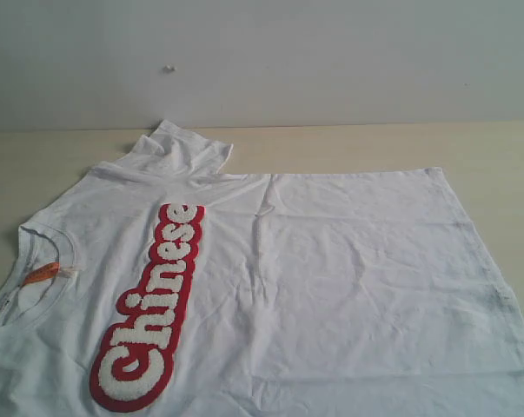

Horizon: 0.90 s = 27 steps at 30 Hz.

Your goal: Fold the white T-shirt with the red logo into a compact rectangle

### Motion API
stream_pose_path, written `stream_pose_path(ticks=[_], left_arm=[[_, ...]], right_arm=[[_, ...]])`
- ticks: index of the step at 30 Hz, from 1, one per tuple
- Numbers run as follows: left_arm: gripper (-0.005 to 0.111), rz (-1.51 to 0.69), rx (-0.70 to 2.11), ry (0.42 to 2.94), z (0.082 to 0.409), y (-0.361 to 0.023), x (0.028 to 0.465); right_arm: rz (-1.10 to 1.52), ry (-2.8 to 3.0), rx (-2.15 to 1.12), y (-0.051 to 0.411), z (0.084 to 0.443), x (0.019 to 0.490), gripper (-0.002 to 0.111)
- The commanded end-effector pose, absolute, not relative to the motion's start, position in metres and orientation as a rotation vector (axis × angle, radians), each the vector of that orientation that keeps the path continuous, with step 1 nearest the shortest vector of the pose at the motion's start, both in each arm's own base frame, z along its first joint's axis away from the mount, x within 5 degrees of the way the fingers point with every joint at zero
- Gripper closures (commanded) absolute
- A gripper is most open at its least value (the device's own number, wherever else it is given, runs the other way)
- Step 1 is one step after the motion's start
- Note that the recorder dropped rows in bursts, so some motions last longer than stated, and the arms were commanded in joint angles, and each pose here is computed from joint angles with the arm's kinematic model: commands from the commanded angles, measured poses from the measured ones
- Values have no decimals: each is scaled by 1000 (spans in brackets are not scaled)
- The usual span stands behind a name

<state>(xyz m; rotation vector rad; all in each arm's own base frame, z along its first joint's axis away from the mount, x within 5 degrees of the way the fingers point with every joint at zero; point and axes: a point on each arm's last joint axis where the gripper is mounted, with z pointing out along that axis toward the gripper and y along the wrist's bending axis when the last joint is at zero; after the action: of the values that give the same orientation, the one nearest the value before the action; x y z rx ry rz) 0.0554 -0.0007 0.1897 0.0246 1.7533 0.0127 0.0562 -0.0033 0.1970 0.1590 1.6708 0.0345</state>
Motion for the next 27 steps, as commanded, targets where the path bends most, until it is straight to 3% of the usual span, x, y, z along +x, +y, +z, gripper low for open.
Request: stream_pose_path(ticks=[1, 6, 14, 20, 27], left_arm=[[107, -71, -58, 1586, 204, -1, 56], [107, -111, -115, 1311, 228, 2, 54], [107, -387, -286, 1015, 251, 5, 44], [107, -524, -325, 893, 279, 5, 35], [107, -468, -230, 886, 331, 0, 18]], right_arm=[[-21, 1495, 118, -5, 212, 56, 95], [29, 1214, 174, -8, 236, 51, 95], [175, 1013, 273, -10, 251, 43, 95], [230, 971, 297, -10, 258, 41, 95], [310, 853, 226, -2, 308, 23, 108]])
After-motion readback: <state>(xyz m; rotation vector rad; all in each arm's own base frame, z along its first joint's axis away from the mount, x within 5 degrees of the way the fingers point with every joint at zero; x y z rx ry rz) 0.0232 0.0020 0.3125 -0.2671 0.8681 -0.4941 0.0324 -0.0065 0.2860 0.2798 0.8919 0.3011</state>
